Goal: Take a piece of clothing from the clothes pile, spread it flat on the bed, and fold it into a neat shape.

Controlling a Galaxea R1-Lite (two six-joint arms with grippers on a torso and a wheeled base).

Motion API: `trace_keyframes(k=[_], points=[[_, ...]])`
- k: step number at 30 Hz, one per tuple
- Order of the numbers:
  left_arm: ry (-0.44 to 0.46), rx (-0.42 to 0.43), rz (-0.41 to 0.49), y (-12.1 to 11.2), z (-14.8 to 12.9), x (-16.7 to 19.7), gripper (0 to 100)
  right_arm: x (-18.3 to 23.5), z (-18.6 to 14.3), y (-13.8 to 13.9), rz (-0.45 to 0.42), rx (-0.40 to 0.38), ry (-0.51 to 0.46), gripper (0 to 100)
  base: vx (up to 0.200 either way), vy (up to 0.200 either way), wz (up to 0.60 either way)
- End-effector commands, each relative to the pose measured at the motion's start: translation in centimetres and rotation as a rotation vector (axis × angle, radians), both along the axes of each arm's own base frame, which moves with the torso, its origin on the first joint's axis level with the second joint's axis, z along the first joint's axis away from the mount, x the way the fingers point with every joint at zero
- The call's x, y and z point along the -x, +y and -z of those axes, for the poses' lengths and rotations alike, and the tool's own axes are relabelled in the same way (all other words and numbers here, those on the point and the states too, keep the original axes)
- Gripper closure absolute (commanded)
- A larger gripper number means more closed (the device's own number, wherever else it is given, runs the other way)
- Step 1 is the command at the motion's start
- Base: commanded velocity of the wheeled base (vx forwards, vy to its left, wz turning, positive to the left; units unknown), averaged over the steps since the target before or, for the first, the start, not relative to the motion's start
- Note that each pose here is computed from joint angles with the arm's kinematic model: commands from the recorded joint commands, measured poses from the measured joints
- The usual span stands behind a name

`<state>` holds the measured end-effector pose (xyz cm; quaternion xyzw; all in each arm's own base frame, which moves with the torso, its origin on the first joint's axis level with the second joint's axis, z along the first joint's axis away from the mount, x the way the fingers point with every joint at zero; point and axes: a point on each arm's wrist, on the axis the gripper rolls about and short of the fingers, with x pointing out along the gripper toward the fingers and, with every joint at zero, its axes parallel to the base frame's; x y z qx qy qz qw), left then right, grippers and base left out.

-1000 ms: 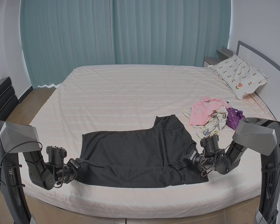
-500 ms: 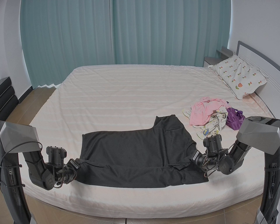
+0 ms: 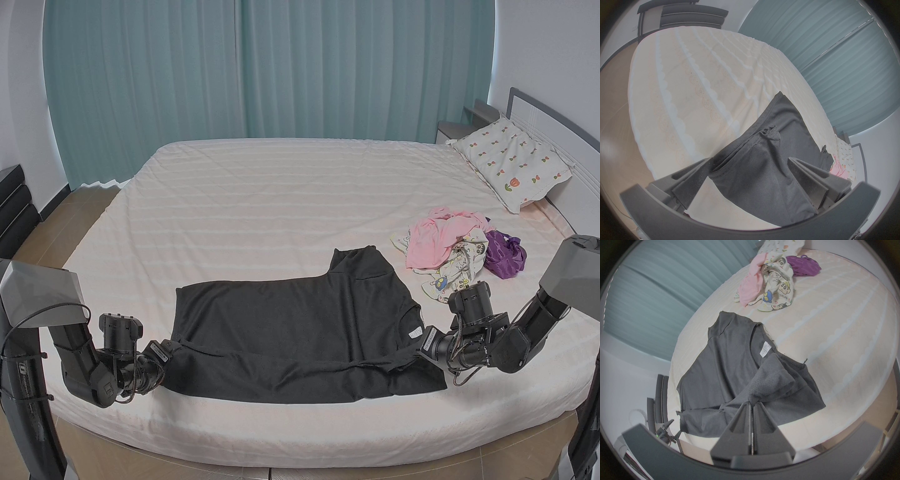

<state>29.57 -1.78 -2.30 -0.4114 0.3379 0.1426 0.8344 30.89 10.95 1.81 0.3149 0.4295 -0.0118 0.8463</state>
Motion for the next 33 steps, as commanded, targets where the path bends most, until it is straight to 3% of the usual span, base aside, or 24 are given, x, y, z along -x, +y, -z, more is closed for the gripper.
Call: trace_keyframes(k=[1,9,10,16,20,33], points=[[0.001,0.0,0.0,0.0,0.0,0.0,0,1.1,-1.1,0.5,-0.042,0.011,-0.014,100,0.0,0.0,0.0],[0.004,-0.002,0.0,0.0,0.1,0.0,0,2.7,0.0,1.2,-0.119,0.076,0.025,100,0.0,0.0,0.0],[0.002,-0.002,0.0,0.0,0.1,0.0,0,2.9,0.2,1.2,-0.127,0.086,0.034,0,0.0,0.0,0.0],[0.004,-0.002,0.0,0.0,0.1,0.0,0,3.7,1.0,1.2,-0.174,0.137,0.108,0,0.0,0.0,0.0],[0.004,-0.002,0.0,0.0,0.1,0.0,0,3.6,0.8,1.2,-0.181,0.141,0.096,0,0.0,0.0,0.0],[0.004,-0.001,-0.001,0.0,0.1,0.0,0,-0.7,3.2,-1.9,-0.044,0.113,0.086,0,0.0,0.0,0.0]])
